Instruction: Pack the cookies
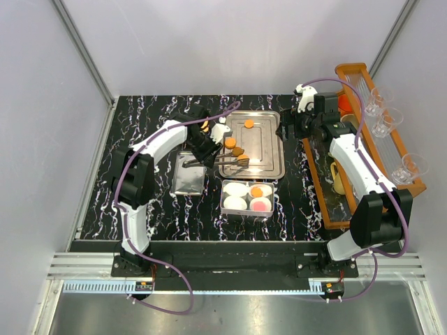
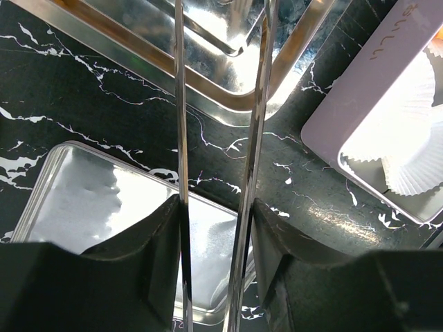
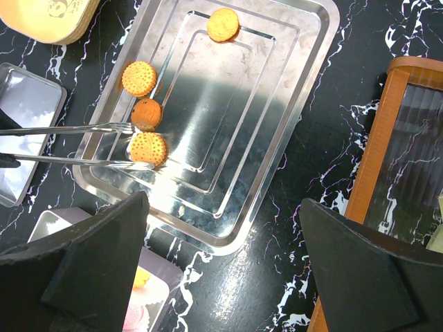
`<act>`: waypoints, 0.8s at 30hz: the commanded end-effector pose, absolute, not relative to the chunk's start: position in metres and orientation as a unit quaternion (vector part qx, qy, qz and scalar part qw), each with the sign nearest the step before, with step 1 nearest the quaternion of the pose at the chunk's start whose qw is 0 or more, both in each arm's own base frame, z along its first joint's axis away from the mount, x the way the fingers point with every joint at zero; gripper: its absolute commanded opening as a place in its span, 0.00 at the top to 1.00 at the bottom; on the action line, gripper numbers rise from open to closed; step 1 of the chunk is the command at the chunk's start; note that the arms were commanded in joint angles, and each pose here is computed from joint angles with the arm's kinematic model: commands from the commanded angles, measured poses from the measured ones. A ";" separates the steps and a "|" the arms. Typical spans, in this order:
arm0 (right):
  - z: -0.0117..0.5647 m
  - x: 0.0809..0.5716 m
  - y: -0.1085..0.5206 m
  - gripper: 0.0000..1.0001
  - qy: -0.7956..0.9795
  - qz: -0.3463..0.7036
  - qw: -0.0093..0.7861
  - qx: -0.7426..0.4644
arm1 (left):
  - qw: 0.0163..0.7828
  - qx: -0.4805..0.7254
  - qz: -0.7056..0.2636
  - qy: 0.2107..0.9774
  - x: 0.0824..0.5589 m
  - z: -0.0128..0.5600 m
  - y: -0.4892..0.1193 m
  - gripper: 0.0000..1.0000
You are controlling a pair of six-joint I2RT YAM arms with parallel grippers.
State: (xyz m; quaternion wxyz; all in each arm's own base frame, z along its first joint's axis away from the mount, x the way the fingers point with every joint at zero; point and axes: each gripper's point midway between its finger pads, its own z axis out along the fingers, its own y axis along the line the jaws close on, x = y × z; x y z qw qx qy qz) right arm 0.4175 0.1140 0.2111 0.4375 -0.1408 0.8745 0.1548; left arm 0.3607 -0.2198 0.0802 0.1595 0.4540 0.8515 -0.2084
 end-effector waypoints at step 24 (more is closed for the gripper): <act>0.220 0.423 0.117 0.00 0.867 0.166 0.449 -0.140 | 0.241 0.468 -0.242 0.815 0.353 0.172 -0.235 1.00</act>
